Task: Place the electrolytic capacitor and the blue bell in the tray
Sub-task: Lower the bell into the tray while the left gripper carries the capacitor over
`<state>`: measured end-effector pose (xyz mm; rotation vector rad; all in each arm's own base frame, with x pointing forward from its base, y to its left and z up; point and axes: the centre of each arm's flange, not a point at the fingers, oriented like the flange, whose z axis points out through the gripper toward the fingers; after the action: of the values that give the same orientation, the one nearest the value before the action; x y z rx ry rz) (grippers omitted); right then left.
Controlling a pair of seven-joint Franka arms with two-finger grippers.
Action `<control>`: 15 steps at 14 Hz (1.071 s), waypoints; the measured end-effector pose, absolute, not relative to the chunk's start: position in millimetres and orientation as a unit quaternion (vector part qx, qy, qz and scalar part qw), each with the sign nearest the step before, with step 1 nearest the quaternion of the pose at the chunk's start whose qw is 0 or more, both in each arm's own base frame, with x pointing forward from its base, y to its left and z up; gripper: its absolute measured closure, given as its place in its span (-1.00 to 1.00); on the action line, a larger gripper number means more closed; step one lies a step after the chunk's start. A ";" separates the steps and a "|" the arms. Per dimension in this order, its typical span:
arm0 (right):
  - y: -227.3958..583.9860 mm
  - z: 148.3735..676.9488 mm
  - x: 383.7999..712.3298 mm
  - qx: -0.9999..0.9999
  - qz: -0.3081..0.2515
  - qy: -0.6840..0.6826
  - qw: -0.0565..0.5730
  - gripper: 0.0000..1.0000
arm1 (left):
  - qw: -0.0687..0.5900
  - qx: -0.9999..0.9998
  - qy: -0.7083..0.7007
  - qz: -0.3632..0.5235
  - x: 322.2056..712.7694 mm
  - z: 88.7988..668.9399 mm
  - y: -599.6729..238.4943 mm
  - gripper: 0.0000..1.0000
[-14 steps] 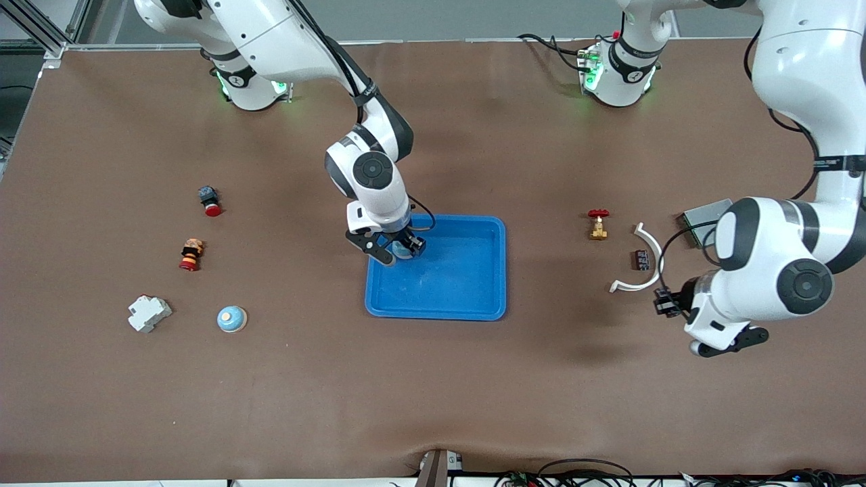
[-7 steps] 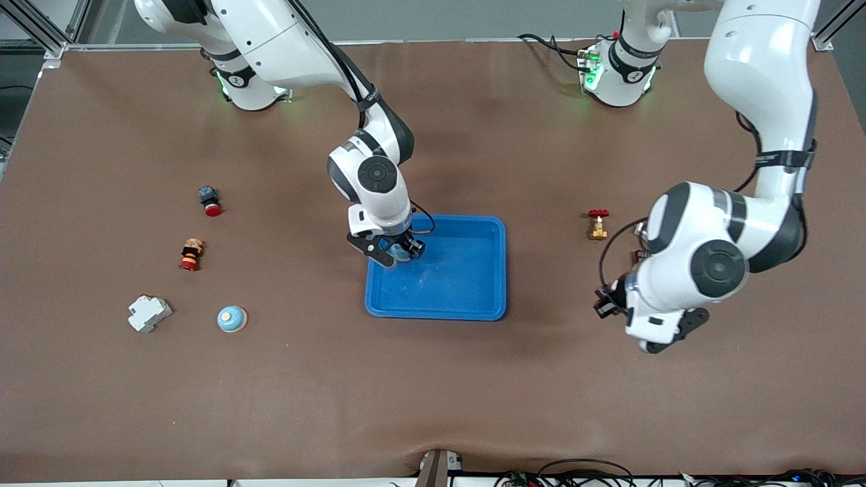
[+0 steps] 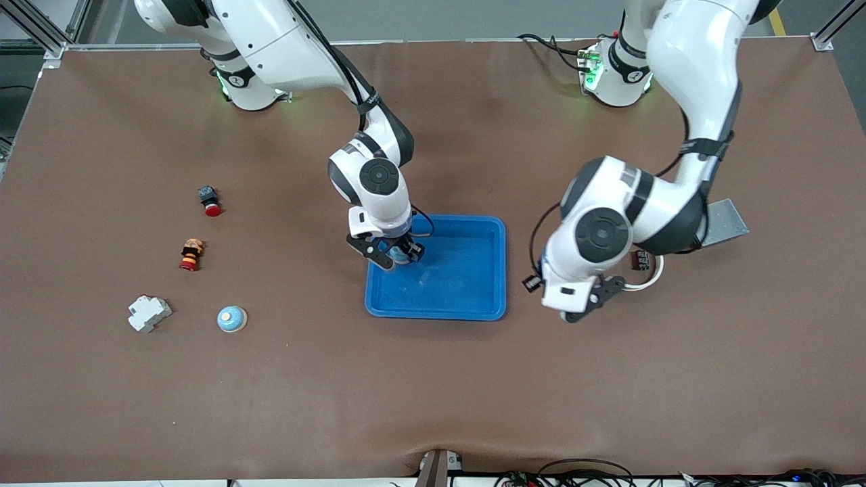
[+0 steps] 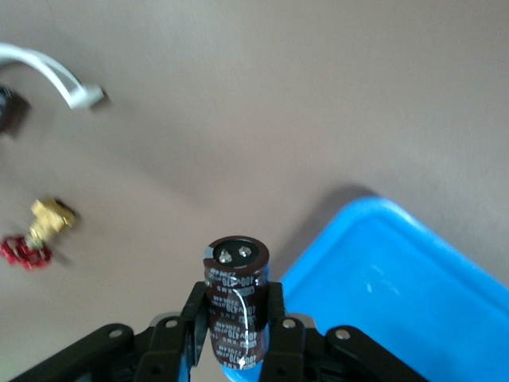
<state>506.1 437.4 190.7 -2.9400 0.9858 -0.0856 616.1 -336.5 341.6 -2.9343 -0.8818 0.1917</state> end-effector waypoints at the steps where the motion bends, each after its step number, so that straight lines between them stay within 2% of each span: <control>1: 438.8 191.9 507.6 -0.946 -0.029 0.323 0.022 -0.81 | 0.042 -0.955 -0.286 0.067 605.9 333.5 -352.1 0.34; 2: 441.2 194.4 509.5 -0.945 -0.031 0.326 0.025 -0.99 | 0.049 -0.955 -0.282 0.072 596.4 323.4 -365.1 0.34; 5: 447.7 204.3 513.2 -0.945 -0.029 0.326 0.022 -1.00 | 0.070 -0.956 -0.271 0.089 573.2 292.4 -387.3 0.34; 10: 462.0 237.0 521.9 -0.953 -0.013 0.302 -0.011 -1.00 | 0.067 -0.958 -0.265 0.086 541.2 243.8 -409.7 0.34; 15: 423.7 251.1 547.8 -0.972 0.001 0.233 -0.040 -1.00 | 0.076 -0.960 -0.256 0.088 511.4 221.8 -427.7 0.34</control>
<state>547.8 423.7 251.1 -3.1339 0.7502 0.0026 511.4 -427.7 221.8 -2.8779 -0.7666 0.2654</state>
